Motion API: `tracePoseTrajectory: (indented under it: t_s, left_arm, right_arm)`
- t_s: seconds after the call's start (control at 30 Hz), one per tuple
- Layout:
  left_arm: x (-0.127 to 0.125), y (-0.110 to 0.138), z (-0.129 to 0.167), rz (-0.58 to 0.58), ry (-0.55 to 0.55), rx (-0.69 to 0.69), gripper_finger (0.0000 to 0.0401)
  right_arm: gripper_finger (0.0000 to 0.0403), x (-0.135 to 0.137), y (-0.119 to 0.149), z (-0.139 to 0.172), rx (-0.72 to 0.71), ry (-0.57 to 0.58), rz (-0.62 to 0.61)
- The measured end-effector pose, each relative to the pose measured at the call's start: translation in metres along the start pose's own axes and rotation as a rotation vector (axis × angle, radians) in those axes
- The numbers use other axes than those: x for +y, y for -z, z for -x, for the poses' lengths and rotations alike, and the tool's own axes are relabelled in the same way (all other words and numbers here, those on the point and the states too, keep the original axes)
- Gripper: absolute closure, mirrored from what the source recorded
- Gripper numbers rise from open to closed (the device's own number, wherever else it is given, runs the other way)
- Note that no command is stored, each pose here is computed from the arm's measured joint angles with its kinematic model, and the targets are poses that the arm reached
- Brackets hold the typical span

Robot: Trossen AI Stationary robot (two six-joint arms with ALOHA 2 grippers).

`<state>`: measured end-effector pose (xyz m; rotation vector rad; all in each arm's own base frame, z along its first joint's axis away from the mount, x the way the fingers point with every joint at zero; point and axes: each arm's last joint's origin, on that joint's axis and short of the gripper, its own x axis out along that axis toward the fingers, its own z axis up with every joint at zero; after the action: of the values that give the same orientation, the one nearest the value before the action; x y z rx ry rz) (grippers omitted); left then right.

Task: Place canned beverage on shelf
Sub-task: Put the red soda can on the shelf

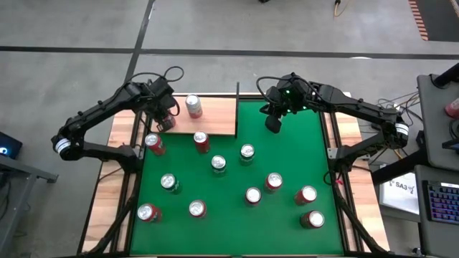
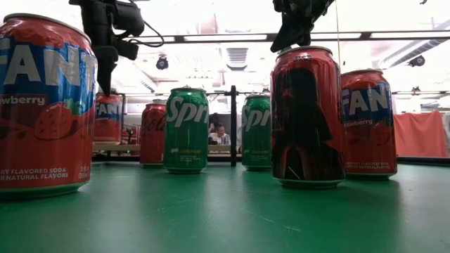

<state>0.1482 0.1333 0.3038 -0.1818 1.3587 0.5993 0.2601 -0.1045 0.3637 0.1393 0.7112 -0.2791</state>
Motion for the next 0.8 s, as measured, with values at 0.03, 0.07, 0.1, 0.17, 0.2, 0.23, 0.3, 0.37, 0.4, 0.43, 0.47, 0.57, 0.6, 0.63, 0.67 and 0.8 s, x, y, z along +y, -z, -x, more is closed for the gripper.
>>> tracePoseTrajectory:
  t_s: [0.03, 0.07, 0.1, 0.17, 0.2, 0.23, 0.3, 0.37, 0.4, 0.43, 0.47, 0.57, 0.6, 0.63, 0.67, 0.8]
  left_arm:
    - [0.0, 0.0, 0.0, 0.002, -0.001, 0.002, 0.0401]
    - [0.0, 0.001, 0.0, 0.008, -0.003, 0.003, 0.0401]
    - [0.0, 0.0, 0.001, 0.013, -0.003, 0.003, 0.0401]
    - [0.0, 0.0, 0.002, 0.02, -0.004, -0.001, 0.0401]
    - [0.001, 0.0, 0.003, 0.023, -0.004, -0.005, 0.0401]
    - [0.001, -0.001, 0.004, 0.026, -0.007, -0.01, 0.0401]
    - [0.002, -0.002, 0.007, 0.039, -0.009, -0.023, 0.0401]
    - [0.003, -0.004, 0.01, 0.054, -0.013, -0.042, 0.0401]
    - [0.003, -0.005, 0.011, 0.059, -0.015, -0.048, 0.0401]
    - [0.003, -0.004, 0.012, 0.058, -0.014, -0.043, 0.0401]
    - [0.003, -0.003, 0.012, 0.055, -0.012, -0.03, 0.0401]
    - [0.002, 0.001, 0.009, 0.047, -0.005, 0.01, 0.0401]
    - [0.001, 0.002, 0.008, 0.046, -0.003, 0.02, 0.0401]
    - [0.001, 0.003, 0.006, 0.046, -0.002, 0.025, 0.0401]
    - [0.001, 0.003, 0.005, 0.045, -0.002, 0.028, 0.0401]
    - [0.0, 0.004, 0.004, 0.051, -0.011, 0.037, 0.0401]
  right_arm:
    - [0.0394, 0.0, 0.0, 0.0, 0.0, 0.0, 0.0]
    - [0.0394, 0.0, 0.0, 0.0, 0.0, 0.0, 0.0]
    - [0.0394, 0.0, 0.0, 0.0, 0.0, 0.0, 0.0]
    - [0.0394, 0.0, 0.0, 0.0, 0.0, 0.0, 0.0]
    - [0.0394, 0.0, 0.0, 0.0, 0.0, 0.0, 0.0]
    - [0.0394, 0.0, 0.0, 0.0, 0.0, 0.0, 0.0]
    - [0.0394, 0.0, 0.0, 0.0, 0.0, 0.0, -0.001]
    - [0.0394, 0.0, 0.0, 0.0, 0.0, 0.0, -0.007]
    - [0.0394, 0.0, 0.0, 0.0, 0.0, 0.0, -0.009]
    - [0.0394, 0.0, 0.0, 0.0, 0.0, 0.0, -0.01]
    - [0.0394, 0.0, 0.0, 0.0, 0.0, 0.0, -0.01]
    - [0.0394, 0.0, 0.0, 0.0, 0.0, 0.0, -0.008]
    - [0.0394, 0.0, 0.0, 0.0, 0.0, 0.0, -0.007]
    - [0.0394, 0.0, 0.0, 0.0, 0.0, 0.0, -0.002]
    - [0.0394, 0.0, 0.0, 0.0, 0.0, 0.0, 0.003]
    - [0.0394, 0.0, 0.0, 0.0, 0.0, 0.0, 0.003]
